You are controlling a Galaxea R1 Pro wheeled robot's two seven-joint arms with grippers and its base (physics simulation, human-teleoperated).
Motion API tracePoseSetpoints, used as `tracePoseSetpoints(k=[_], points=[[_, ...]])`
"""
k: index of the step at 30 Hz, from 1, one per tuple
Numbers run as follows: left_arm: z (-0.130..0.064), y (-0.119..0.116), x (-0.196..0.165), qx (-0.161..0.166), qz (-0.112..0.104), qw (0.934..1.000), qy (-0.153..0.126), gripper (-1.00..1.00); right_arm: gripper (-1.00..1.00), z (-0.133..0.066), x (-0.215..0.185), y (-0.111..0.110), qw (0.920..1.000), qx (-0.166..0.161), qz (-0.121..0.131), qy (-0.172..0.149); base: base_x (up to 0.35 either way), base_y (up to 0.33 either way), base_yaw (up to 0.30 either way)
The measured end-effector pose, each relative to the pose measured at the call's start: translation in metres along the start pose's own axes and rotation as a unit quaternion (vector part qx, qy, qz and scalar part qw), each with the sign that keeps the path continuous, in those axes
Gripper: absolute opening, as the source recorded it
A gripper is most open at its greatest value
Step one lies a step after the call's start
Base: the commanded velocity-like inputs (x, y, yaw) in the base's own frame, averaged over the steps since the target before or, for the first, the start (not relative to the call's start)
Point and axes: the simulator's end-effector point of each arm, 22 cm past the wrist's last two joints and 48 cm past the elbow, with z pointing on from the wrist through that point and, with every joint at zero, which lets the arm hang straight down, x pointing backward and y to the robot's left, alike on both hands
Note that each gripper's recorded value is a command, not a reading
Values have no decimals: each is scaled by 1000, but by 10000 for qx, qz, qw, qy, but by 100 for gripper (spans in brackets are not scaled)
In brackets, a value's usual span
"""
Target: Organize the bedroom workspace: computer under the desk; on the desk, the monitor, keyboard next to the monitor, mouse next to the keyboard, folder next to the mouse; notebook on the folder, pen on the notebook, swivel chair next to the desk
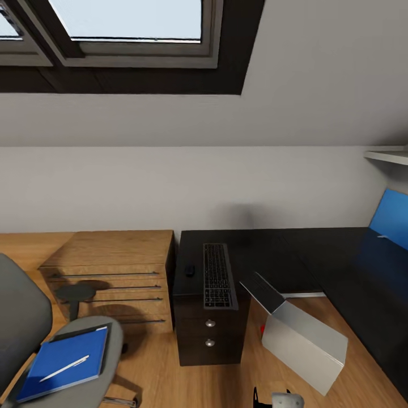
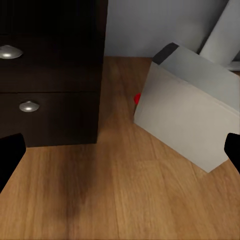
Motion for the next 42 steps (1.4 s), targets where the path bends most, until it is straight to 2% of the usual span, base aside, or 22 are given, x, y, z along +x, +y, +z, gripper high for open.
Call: tracePoseSetpoints(k=[9,42], points=[[2,-16,-19,144,-146,9996,-187,100,100,2,2,0,10000,2,-2,-1,1,2,0],[38,-23,-1,159,-165,9995,-220,100,100,27,34,8,10000,-2,16,2,0,0,0]])
